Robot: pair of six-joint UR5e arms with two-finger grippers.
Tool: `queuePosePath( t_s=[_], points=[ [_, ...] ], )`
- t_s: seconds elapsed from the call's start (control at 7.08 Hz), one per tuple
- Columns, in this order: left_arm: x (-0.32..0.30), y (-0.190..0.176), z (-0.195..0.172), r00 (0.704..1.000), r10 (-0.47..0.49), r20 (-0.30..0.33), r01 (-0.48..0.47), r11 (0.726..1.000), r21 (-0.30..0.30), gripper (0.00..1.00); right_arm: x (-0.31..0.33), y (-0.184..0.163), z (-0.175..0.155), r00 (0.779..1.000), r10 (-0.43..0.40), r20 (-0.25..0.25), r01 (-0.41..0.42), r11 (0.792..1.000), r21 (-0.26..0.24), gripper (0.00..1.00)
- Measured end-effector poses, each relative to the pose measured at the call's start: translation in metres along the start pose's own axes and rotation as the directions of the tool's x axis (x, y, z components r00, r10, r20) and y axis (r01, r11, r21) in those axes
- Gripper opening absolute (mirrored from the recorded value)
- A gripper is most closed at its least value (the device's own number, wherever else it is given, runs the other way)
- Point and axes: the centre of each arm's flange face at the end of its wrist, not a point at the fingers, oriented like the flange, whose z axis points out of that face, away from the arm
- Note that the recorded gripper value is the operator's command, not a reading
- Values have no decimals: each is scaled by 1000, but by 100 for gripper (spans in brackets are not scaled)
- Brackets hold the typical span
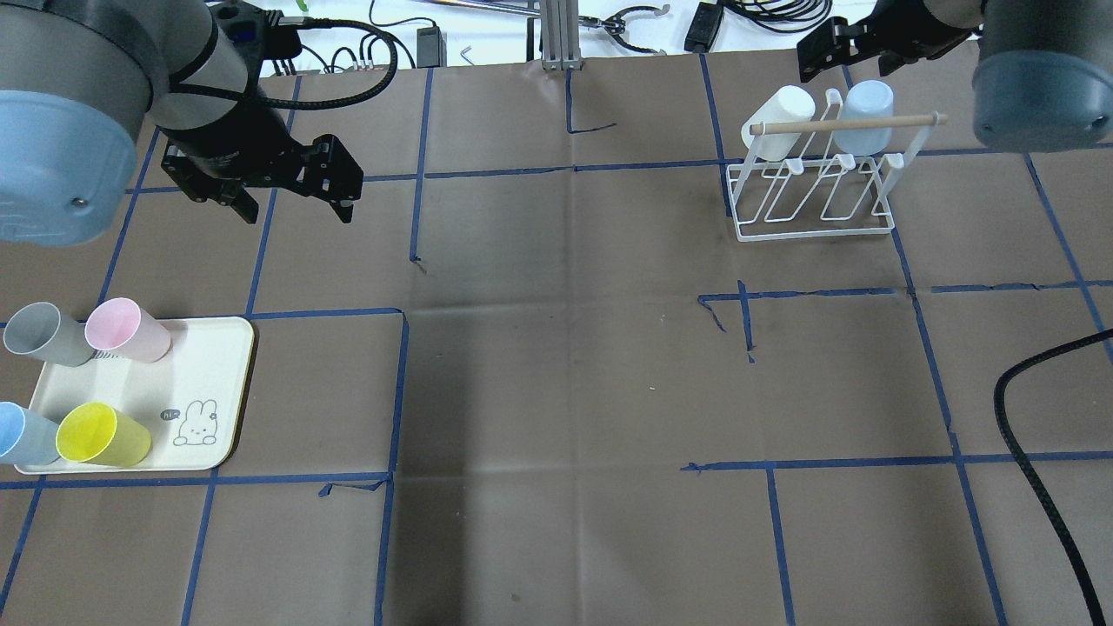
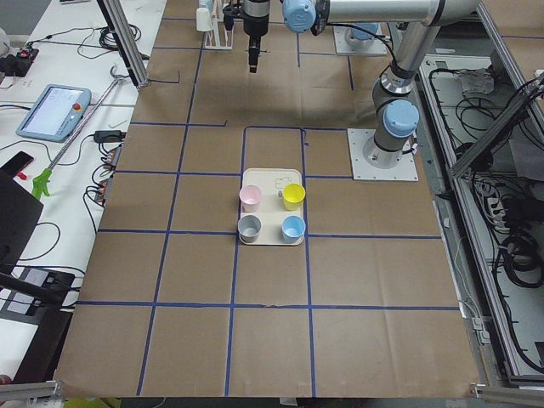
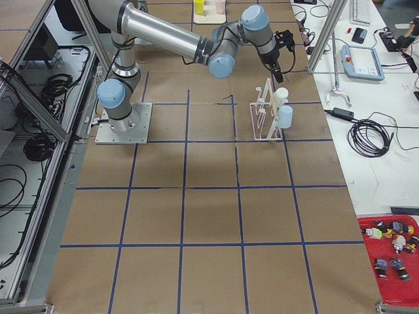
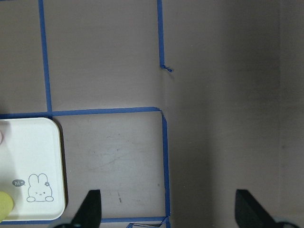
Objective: Transfer IKEA cup to right arm and place on rack
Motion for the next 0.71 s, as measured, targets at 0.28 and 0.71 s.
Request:
queuePosePath(
  t_s=[0.28, 0.71],
  points=[
    [0, 0, 0, 1000, -29, -1, 29, 1000, 0, 100, -34, 42, -41, 999, 36, -26, -39, 991, -128, 100],
    [-1, 1, 0, 999, -38, -2, 38, 999, 0, 100, -79, 73, -60, 993, -17, -116, -3, 985, -174, 100]
  ],
)
